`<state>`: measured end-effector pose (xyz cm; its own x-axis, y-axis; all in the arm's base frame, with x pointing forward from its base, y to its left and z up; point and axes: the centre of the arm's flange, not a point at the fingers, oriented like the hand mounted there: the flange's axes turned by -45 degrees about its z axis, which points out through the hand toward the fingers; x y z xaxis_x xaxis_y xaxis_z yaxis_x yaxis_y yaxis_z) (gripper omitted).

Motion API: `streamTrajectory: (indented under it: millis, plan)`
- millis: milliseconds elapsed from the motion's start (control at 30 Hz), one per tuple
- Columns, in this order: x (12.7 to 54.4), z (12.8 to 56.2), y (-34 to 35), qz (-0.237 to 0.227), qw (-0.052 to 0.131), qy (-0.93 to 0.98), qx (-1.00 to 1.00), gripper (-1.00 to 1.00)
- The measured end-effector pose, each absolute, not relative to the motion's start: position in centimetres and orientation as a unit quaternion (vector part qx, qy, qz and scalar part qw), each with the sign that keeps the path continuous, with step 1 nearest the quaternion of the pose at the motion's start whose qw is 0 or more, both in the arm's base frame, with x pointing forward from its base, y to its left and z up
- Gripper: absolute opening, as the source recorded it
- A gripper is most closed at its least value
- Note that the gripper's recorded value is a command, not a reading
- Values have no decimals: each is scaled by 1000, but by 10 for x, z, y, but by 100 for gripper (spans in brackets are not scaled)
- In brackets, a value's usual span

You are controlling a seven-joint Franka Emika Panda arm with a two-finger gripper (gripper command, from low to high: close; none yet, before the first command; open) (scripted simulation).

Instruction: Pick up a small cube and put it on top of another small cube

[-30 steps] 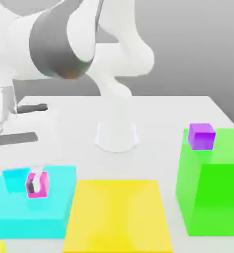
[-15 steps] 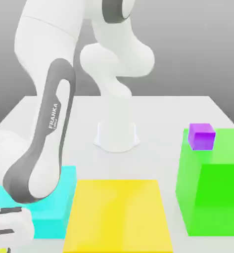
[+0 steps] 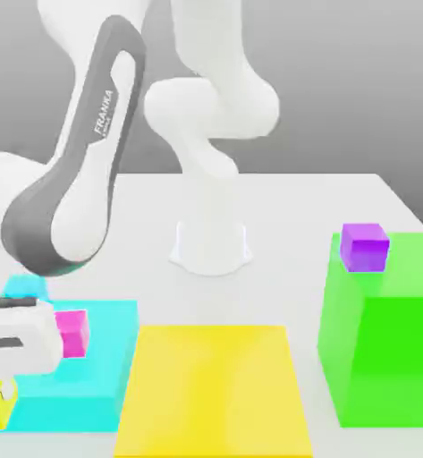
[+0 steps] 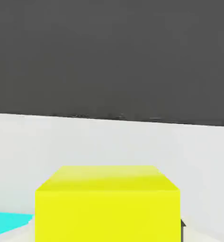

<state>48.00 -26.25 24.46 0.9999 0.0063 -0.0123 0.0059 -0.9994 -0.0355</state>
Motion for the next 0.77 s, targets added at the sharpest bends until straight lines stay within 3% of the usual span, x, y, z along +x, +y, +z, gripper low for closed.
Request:
streamTrajectory:
  millis: [233,467,667,700,767]
  plan:
    - [428,284,-243,8,21,50,-998,-100]
    - [375,313,-214,3,8,91,-996,-100]
    - [364,261,-206,0,2,99,-995,-100]
    - [363,255,-206,0,2,99,-995,100]
    - [363,255,-206,0,2,99,-995,100]
